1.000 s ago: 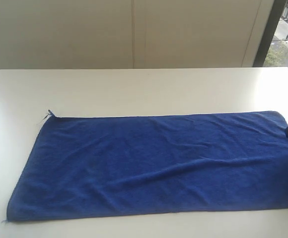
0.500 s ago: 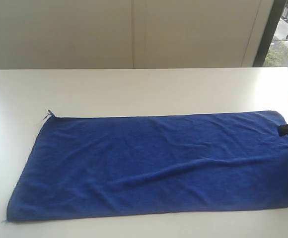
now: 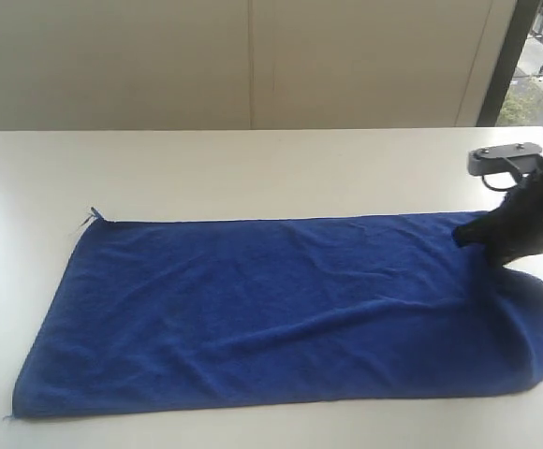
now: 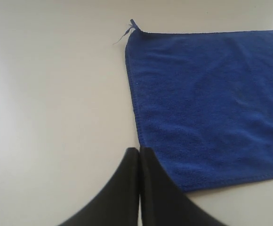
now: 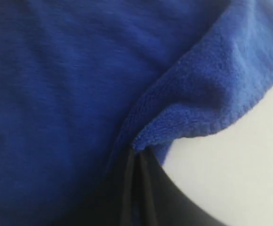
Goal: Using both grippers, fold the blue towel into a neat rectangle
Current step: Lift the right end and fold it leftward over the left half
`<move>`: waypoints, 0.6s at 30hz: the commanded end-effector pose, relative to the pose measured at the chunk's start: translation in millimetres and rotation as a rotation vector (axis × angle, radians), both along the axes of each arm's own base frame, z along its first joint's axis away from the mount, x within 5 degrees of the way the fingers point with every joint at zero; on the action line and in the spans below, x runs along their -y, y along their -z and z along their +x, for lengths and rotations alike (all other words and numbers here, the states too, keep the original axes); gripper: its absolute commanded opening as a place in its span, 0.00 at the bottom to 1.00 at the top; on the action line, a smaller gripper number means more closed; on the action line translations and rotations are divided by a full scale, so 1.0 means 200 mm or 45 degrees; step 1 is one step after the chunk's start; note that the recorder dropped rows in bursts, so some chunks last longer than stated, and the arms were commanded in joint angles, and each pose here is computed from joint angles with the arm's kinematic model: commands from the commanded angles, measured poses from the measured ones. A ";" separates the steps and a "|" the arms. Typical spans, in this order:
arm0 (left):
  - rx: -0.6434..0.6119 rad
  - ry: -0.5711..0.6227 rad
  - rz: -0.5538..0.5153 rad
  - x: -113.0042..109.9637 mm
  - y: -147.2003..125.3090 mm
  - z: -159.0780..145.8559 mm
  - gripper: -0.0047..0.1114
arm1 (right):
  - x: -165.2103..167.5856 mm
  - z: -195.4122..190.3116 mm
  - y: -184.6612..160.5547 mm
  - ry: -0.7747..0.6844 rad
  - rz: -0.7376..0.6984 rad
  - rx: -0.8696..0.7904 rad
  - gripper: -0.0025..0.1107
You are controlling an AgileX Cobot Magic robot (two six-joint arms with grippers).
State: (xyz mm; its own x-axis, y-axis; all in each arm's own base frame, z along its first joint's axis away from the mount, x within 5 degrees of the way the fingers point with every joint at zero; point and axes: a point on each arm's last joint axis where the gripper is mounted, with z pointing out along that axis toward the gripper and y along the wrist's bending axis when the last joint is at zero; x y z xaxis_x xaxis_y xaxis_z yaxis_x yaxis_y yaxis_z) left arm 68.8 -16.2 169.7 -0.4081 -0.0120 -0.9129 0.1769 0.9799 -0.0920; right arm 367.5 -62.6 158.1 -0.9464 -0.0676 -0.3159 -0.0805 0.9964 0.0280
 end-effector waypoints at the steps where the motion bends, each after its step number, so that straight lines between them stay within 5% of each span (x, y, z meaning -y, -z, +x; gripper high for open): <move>1: 0.006 -0.001 0.002 0.00 0.00 0.00 0.04 | -0.22 0.01 -0.07 -0.118 0.007 0.038 0.02; 18: 0.006 -0.001 0.002 0.00 0.00 0.00 0.04 | -1.26 -0.01 -0.36 -0.568 0.188 0.284 0.02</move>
